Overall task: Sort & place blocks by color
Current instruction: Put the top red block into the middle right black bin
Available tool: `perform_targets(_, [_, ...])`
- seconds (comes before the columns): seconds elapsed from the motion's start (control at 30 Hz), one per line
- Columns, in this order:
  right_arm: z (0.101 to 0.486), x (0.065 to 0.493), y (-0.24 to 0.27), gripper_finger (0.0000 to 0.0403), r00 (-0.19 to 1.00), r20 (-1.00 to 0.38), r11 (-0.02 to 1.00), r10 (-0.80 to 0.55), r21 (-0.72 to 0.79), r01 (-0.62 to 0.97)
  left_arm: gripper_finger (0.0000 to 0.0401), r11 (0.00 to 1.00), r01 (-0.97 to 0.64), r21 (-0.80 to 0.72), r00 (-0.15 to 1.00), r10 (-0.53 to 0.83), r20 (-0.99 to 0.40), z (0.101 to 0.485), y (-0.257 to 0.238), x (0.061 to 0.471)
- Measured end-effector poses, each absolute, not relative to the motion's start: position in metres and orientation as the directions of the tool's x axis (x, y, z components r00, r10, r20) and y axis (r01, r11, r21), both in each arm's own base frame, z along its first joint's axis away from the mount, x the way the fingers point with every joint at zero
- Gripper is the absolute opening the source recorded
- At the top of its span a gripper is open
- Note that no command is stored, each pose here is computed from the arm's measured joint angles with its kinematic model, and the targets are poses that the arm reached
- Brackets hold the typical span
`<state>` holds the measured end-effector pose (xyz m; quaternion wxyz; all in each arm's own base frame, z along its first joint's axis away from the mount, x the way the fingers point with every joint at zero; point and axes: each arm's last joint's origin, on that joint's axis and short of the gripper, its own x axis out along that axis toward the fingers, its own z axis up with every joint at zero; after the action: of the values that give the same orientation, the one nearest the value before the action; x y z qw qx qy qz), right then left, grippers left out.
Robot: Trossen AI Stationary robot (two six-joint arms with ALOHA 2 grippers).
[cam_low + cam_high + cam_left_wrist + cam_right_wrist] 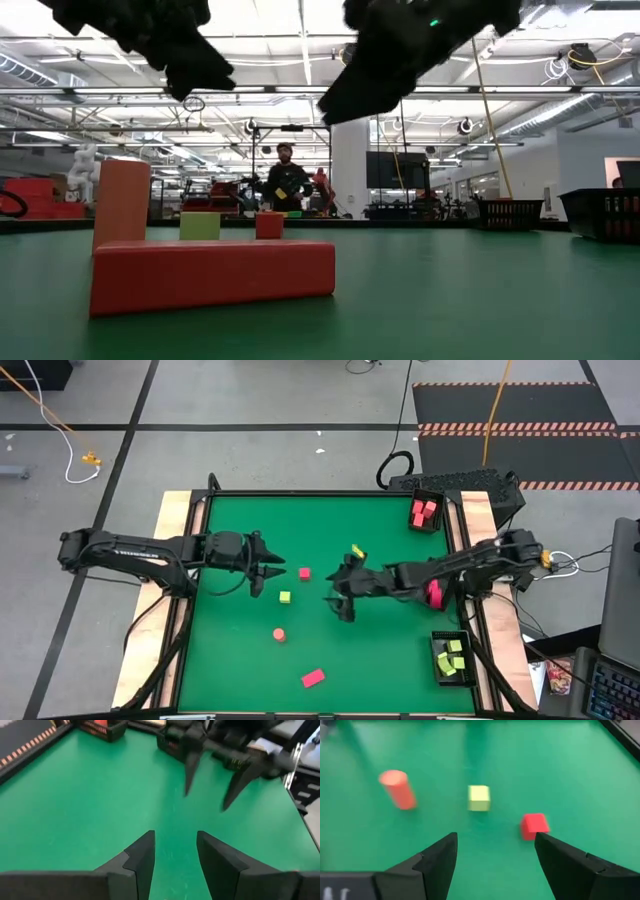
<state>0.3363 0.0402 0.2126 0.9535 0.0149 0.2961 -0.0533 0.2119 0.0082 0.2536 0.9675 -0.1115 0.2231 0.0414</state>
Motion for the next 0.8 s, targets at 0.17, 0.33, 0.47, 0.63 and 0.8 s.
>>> perform_targets(0.17, [0.208, 0.363, 0.021, 0.0257, 0.8, -0.583, 0.989, -0.143, -0.052, 0.139, 0.0147, 0.974, -0.126, -0.19, 0.909, 0.036, -0.416, 0.257, 0.008, 0.207])
perform_targets(0.33, [0.19, 0.374, 0.002, 0.0257, 0.776, -0.601, 0.977, -0.19, -0.038, 0.21, 0.0147, 0.982, -0.108, -0.155, 0.914, 0.037, -0.404, 0.259, 0.008, 0.206])
perform_targets(0.47, [0.176, 0.384, -0.009, 0.0256, 0.786, -0.583, 0.969, -0.206, -0.01, 0.247, 0.0147, 0.985, -0.099, -0.14, 0.921, 0.038, -0.387, 0.262, 0.008, 0.205])
perform_targets(0.63, [0.155, 0.394, -0.014, 0.0256, 0.806, -0.572, 0.979, -0.148, 0.03, 0.201, 0.0147, 0.987, -0.102, -0.124, 0.932, 0.052, -0.358, 0.266, 0.008, 0.203])
perform_targets(0.8, [0.138, 0.397, -0.02, 0.0256, 0.777, -0.596, 0.973, -0.202, -0.035, 0.226, 0.0147, 0.987, -0.098, -0.13, 0.943, 0.051, -0.328, 0.27, 0.008, 0.203])
